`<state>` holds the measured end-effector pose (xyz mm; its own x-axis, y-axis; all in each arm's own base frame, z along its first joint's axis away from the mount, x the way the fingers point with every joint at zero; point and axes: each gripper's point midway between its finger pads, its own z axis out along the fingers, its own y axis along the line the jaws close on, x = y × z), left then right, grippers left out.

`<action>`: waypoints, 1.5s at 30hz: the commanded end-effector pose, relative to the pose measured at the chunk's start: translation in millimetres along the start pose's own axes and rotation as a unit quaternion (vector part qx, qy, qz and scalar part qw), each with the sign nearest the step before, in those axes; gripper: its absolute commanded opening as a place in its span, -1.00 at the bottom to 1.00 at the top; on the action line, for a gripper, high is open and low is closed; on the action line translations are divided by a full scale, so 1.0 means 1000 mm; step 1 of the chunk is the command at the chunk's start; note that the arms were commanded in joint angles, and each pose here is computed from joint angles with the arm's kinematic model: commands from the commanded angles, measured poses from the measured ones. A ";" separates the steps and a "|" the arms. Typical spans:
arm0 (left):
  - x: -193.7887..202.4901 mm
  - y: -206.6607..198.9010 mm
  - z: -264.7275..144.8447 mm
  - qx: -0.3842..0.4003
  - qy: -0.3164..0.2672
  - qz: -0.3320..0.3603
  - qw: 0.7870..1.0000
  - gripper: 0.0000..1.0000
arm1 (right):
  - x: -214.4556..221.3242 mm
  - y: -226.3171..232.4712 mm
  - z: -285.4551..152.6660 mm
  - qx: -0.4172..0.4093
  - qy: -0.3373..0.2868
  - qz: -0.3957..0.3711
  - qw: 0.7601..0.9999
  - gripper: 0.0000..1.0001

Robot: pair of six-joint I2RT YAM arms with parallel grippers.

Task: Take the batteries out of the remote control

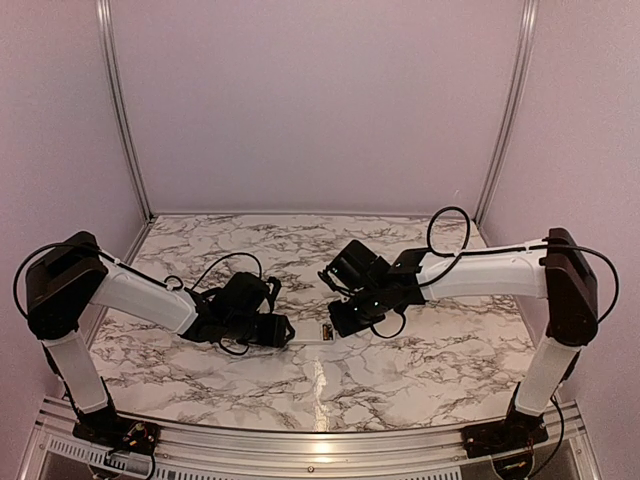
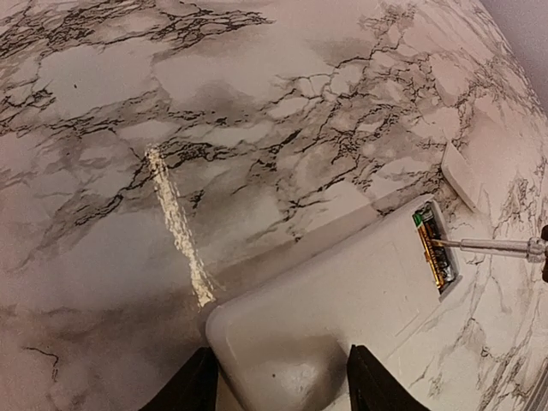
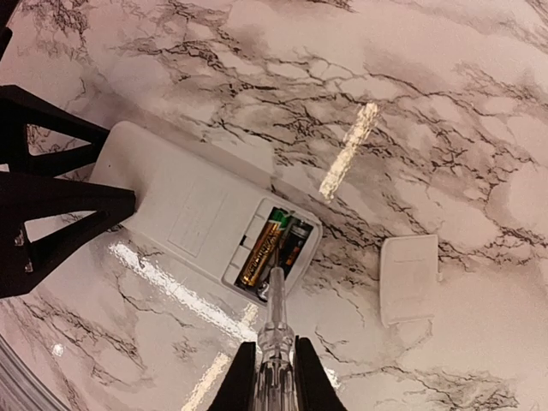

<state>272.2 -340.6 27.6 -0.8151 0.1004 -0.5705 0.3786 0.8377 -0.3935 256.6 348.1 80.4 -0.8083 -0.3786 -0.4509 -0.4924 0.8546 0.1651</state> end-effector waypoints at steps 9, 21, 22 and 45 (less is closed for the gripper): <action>0.003 -0.013 0.009 0.015 0.011 0.018 1.000 0.01 | 0.002 0.003 0.011 -0.003 0.020 -0.016 1.000 -1.00; 0.002 -0.011 0.010 0.010 0.011 0.022 1.000 -0.04 | 0.011 -0.002 0.006 -0.008 0.013 -0.018 1.000 -1.00; 0.003 -0.012 0.010 0.010 0.012 0.022 1.000 -0.05 | 0.013 -0.002 0.006 -0.012 0.013 -0.018 1.000 -1.00; 0.002 -0.006 0.014 -0.006 0.011 0.026 1.000 -0.10 | 0.029 0.000 -0.003 -0.161 0.010 -0.003 0.987 -1.00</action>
<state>281.7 -342.5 28.1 -0.8016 0.1004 -0.5893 0.3745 0.8527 -0.3641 240.4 326.9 61.8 -0.8280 -0.3720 -0.4195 -0.5267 0.7727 0.3544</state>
